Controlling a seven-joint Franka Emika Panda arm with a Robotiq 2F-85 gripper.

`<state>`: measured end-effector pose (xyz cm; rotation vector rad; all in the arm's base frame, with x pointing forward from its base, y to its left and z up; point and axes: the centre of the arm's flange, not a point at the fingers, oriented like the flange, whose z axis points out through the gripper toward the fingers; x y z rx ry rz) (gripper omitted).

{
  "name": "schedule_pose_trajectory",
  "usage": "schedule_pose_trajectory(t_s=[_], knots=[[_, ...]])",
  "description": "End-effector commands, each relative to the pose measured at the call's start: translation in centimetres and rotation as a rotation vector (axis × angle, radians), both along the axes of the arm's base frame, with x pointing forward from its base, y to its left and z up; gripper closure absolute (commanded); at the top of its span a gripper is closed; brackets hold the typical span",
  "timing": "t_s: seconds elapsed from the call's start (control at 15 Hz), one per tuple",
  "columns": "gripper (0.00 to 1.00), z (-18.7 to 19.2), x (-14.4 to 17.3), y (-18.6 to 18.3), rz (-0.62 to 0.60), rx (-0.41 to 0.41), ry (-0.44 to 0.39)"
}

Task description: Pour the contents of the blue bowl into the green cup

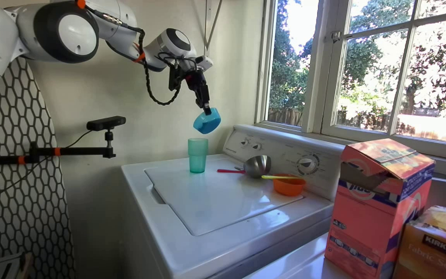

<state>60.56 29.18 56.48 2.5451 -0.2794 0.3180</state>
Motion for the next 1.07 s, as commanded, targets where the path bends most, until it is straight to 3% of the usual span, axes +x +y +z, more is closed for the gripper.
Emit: schedule_pose_trajectory(t_s=[0.0,0.6,1.0], knots=[[0.99,-0.5,-1.2,1.1,-0.033,-0.077,-0.003],[0.99,-1.1,-1.9,3.7,-0.068,-0.244,-0.026],[0.99,-1.4,-1.1,5.0,-0.036,-0.281,-0.043]])
